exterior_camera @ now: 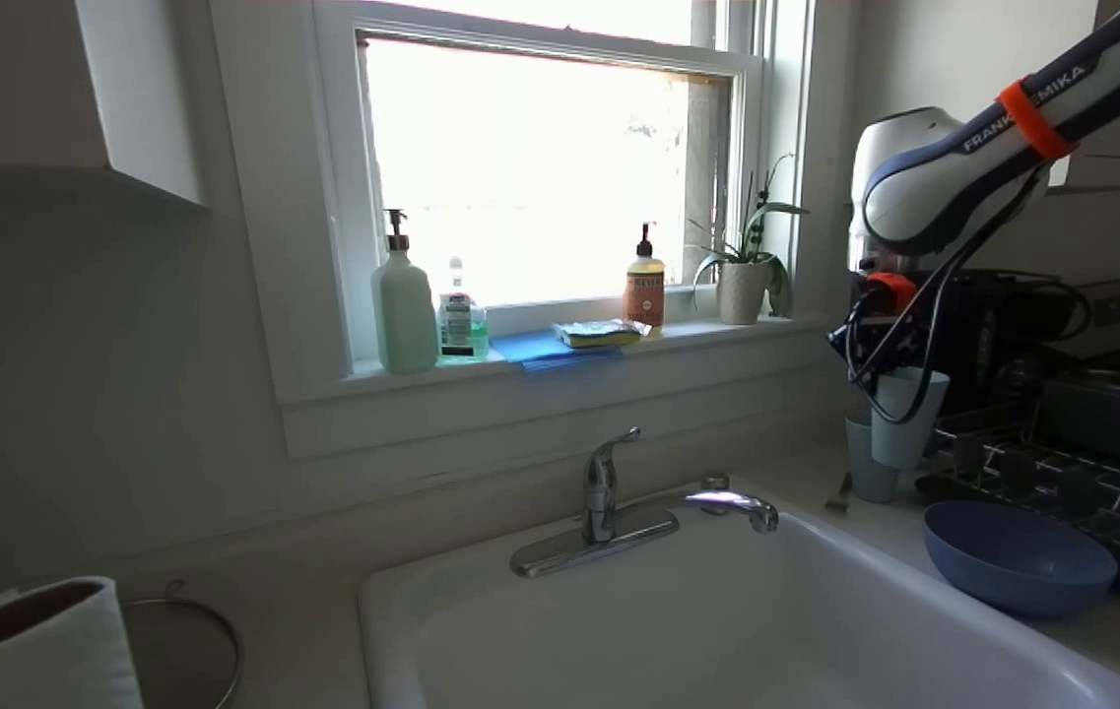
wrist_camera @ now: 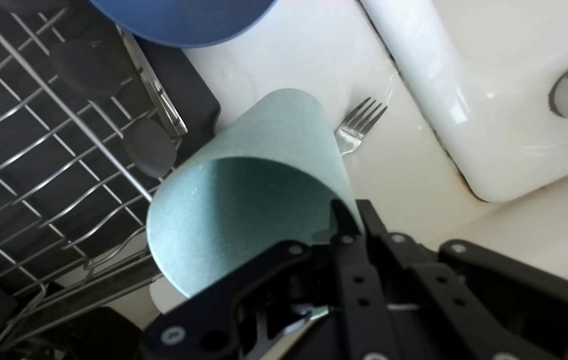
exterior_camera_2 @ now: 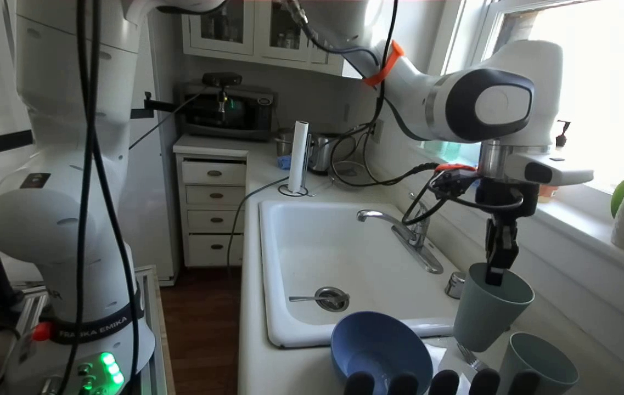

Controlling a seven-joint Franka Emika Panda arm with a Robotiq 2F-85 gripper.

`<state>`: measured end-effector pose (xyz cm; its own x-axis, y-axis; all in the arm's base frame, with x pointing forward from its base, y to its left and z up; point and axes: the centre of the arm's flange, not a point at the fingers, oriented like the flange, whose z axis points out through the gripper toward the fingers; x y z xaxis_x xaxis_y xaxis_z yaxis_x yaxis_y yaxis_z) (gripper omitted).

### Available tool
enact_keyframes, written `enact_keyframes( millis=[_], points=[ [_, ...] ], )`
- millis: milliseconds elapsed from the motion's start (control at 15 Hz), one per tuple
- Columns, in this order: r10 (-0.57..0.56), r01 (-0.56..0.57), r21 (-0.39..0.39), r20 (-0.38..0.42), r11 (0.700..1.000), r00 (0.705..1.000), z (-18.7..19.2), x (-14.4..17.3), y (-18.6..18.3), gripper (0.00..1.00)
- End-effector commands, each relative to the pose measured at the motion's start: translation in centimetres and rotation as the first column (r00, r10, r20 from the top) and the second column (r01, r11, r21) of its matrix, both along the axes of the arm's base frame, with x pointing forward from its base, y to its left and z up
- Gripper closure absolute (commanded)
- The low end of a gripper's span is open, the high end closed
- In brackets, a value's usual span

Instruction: Stack the two cups on the counter in the blue bowl then put the bowl and cups in the sink.

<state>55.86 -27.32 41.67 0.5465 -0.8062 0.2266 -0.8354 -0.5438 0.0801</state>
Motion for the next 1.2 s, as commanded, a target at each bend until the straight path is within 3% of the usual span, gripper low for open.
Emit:
enact_keyframes(
  millis=[0,200,400,1133],
  points=[
    [0.005,-0.005,-0.009,0.043,1.000,0.999,5.3,-0.5,0.0,0.99],
    [0.001,0.004,-0.039,0.130,0.999,0.992,8.3,0.1,-1.2,0.99],
    [-0.029,0.038,-0.058,0.151,0.998,0.988,9.0,1.2,-2.7,0.99],
    [-0.072,0.077,-0.088,0.063,0.993,0.995,1.8,4.3,-7.0,0.99]
  ],
)
